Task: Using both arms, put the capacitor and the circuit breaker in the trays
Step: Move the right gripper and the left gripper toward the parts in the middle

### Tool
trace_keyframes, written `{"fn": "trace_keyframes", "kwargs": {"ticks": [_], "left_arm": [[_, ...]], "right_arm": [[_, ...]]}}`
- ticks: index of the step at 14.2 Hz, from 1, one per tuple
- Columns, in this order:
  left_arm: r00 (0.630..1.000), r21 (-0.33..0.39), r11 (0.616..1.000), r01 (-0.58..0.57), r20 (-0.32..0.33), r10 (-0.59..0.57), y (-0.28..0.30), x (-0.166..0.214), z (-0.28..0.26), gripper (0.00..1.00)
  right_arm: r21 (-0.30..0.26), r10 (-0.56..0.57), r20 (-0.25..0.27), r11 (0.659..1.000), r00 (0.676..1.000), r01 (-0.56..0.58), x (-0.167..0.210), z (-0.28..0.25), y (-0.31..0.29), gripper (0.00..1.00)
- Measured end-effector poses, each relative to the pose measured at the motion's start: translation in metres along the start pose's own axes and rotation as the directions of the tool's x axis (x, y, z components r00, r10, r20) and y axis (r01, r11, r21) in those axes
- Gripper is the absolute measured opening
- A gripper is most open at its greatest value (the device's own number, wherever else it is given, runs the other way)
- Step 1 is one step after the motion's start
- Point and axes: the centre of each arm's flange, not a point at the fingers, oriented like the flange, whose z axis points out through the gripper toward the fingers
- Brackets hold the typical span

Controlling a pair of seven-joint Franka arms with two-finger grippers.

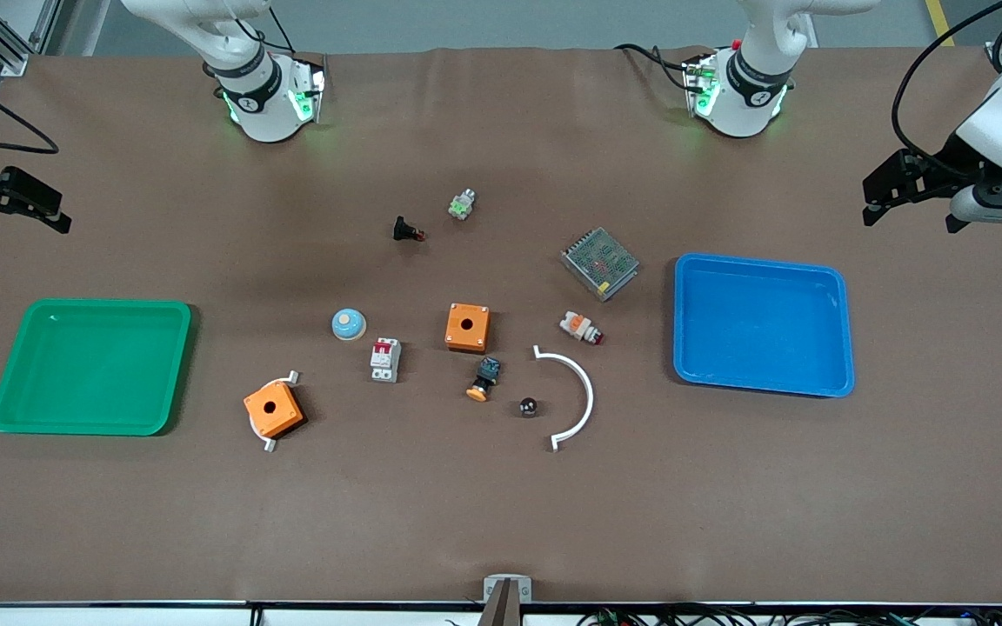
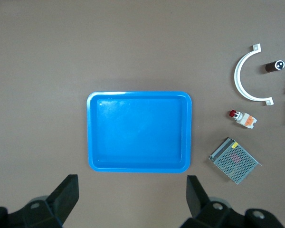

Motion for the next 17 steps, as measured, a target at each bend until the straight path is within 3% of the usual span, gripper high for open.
{"fn": "trace_keyframes", "kwargs": {"ticks": [4, 7, 11, 17], "left_arm": [[1.0, 0.0, 1.0, -0.012, 0.011, 0.012, 0.005, 0.0, 0.005, 1.0], [0.997, -0.004, 0.999, -0.05, 0.054, 0.05, 0.025, 0.008, 0.028, 1.0], [0.986, -0.068, 0.992, -0.109, 0.122, 0.116, 0.085, 0.041, 0.105, 1.0], [0.982, -0.083, 0.995, -0.053, 0.176, 0.067, 0.211, 0.095, 0.23, 1.0]], "right_arm": [[0.003, -0.006, 0.027, 1.0, 1.0, 0.006, -0.003, 0.002, 0.0, 1.0], [0.004, -0.009, 0.033, 1.0, 0.999, 0.008, -0.004, 0.003, 0.001, 1.0], [0.002, -0.024, 0.052, 1.0, 0.998, 0.024, 0.011, 0.025, -0.018, 1.0], [-0.023, -0.007, 0.047, 1.0, 0.999, 0.009, 0.071, 0.126, -0.129, 1.0]]}}
